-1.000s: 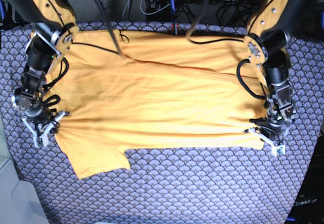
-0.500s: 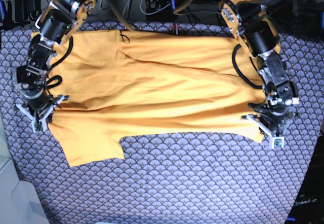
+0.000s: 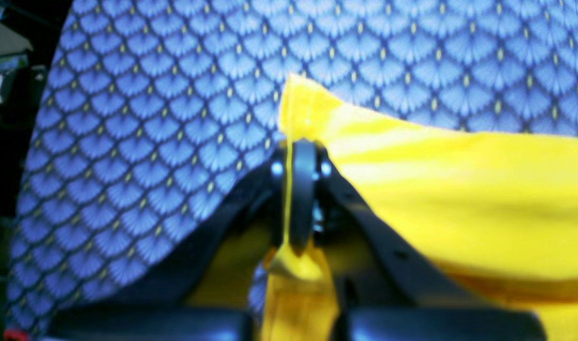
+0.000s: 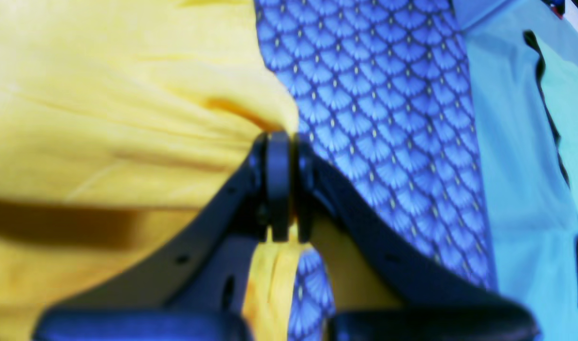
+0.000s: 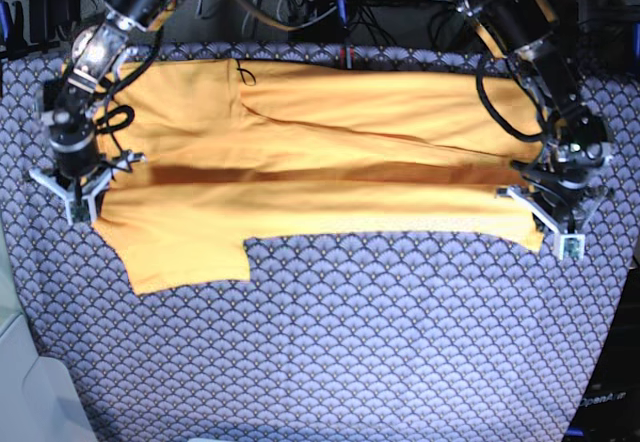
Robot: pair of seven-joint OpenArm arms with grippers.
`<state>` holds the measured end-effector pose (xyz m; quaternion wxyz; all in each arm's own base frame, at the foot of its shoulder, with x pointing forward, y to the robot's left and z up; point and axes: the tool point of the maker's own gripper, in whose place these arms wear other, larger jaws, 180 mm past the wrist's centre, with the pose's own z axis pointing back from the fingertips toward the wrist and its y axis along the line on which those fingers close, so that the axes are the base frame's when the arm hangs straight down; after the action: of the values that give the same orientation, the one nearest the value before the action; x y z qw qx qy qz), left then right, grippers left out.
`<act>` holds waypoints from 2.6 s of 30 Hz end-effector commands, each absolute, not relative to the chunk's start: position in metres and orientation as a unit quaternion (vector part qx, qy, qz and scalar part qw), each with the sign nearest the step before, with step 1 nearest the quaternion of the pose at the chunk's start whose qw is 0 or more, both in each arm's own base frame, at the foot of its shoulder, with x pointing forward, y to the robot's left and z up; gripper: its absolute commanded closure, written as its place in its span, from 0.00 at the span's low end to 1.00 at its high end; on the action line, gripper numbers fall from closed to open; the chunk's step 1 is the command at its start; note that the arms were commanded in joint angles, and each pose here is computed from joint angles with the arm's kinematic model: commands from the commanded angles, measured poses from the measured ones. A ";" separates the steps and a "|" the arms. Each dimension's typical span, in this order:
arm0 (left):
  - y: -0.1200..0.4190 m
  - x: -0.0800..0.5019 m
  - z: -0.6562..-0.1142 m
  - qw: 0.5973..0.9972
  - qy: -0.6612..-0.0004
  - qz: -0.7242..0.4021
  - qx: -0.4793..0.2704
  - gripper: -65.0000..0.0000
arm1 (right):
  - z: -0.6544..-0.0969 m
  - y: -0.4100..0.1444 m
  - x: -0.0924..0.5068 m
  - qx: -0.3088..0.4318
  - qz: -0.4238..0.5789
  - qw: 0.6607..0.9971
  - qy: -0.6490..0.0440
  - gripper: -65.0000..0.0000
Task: Fold the T-shirt properly
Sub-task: 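Lift the hem with both grippers and fold it over toward the collar, then lower the folded hem onto the shirt and open the right gripper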
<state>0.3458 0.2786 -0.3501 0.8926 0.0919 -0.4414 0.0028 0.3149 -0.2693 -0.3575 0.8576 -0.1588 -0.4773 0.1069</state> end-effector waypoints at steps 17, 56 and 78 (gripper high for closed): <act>0.279 0.303 -0.334 0.891 -0.437 -0.029 0.123 1.00 | -0.338 -0.266 0.253 -0.163 0.109 0.845 -0.498 1.00; 0.284 0.262 -0.407 0.941 -0.328 -0.043 0.078 1.00 | -0.364 -0.295 0.196 -0.166 0.072 0.874 -0.451 1.00; 0.282 0.249 -0.408 0.942 -0.321 -0.058 0.079 0.56 | -0.366 -0.298 0.187 -0.169 0.072 0.878 -0.442 0.66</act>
<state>0.2412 0.2775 -0.4182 0.9480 0.0712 -0.3056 -0.0526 0.1815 -0.2927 -0.3793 0.8900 -0.1579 -0.4218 0.0709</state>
